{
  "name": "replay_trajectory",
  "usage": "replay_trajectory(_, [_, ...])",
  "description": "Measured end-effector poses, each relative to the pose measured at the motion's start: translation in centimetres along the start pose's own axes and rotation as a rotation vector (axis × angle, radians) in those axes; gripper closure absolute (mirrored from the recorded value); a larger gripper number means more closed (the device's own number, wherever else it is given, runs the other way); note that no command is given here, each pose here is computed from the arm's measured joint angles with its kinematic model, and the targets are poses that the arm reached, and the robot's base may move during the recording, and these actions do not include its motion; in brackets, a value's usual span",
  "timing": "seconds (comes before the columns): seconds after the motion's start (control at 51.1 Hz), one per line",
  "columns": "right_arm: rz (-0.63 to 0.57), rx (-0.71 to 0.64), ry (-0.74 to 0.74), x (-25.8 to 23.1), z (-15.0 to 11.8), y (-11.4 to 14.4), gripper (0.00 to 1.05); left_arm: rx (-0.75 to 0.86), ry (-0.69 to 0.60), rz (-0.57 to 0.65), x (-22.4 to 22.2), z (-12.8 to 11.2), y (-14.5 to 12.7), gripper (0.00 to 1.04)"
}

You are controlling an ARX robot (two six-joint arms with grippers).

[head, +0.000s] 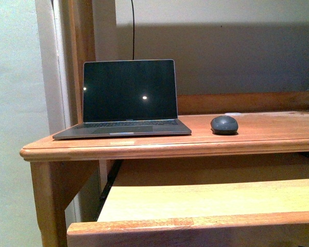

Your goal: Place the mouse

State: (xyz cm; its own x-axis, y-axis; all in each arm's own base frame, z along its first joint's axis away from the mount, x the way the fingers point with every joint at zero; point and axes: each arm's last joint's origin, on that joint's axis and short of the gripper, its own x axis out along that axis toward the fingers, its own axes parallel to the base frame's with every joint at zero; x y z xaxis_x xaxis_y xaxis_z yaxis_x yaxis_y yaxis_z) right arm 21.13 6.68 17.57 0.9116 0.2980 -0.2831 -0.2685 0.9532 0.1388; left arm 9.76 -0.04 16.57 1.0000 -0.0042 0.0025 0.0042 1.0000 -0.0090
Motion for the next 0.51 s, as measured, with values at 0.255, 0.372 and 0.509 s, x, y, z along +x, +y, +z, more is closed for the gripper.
replay_trajectory(0.255, [-0.078, -0.04, -0.021, 3.1, 0.3, 1.7, 0.07, 0.0, 0.0, 0.0, 0.0, 0.0, 0.0, 0.08])
replay_trajectory(0.372, [-0.105, -0.069, -0.028, 5.8, 1.4, 2.6, 0.07, 0.0, 0.0, 0.0, 0.0, 0.0, 0.0, 0.08])
replay_trajectory(0.509, [-0.133, -0.108, -0.061, 9.9, 3.5, 4.5, 0.07, 0.0, 0.0, 0.0, 0.0, 0.0, 0.0, 0.08])
